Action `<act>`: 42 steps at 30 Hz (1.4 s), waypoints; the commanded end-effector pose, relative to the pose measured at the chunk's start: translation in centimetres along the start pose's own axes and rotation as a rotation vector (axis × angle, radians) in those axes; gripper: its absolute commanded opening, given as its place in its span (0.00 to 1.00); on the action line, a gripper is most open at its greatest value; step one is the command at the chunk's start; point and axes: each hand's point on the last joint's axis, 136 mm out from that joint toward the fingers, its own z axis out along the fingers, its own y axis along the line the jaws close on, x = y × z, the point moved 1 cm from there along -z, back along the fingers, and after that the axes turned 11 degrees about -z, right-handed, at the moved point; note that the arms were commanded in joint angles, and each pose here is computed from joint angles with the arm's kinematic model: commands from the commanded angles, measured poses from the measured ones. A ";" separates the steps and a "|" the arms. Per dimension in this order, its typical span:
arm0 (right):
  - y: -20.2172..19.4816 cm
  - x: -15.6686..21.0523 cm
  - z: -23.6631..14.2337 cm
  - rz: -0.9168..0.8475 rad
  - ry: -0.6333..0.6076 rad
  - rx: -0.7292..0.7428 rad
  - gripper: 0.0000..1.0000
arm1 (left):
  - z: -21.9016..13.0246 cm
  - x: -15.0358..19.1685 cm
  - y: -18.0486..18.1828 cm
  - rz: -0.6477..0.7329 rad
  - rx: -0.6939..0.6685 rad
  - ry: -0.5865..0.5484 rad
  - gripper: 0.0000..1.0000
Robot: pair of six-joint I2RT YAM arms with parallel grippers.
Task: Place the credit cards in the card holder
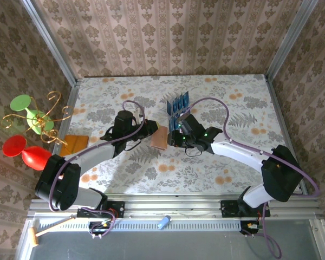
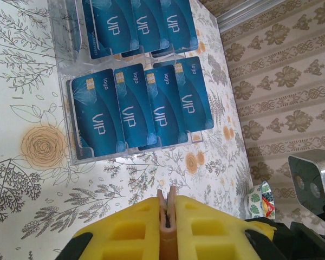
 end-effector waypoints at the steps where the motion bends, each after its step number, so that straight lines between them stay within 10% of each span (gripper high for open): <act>1: 0.5 -1.5 -0.3 -0.007 -0.033 0.001 0.35 | -0.8 -0.5 -1.6 0.038 0.034 -0.023 0.00; 7: 0.6 -2.2 -0.3 -0.007 -0.039 0.002 0.34 | -0.7 -0.4 -1.7 0.040 0.036 -0.022 0.00; 16: 0.3 -1.9 -0.2 -0.008 -0.027 0.000 0.00 | -0.7 -0.5 -1.5 0.039 0.033 -0.025 0.00; 41: 2.0 -2.4 -1.9 -0.007 -0.042 -0.089 0.00 | 0.2 -0.2 -0.2 0.034 0.018 -0.017 0.00; 42: 2.1 -2.4 -1.9 -0.006 -0.042 -0.094 0.00 | 0.3 -0.2 -0.1 0.035 0.017 -0.016 0.13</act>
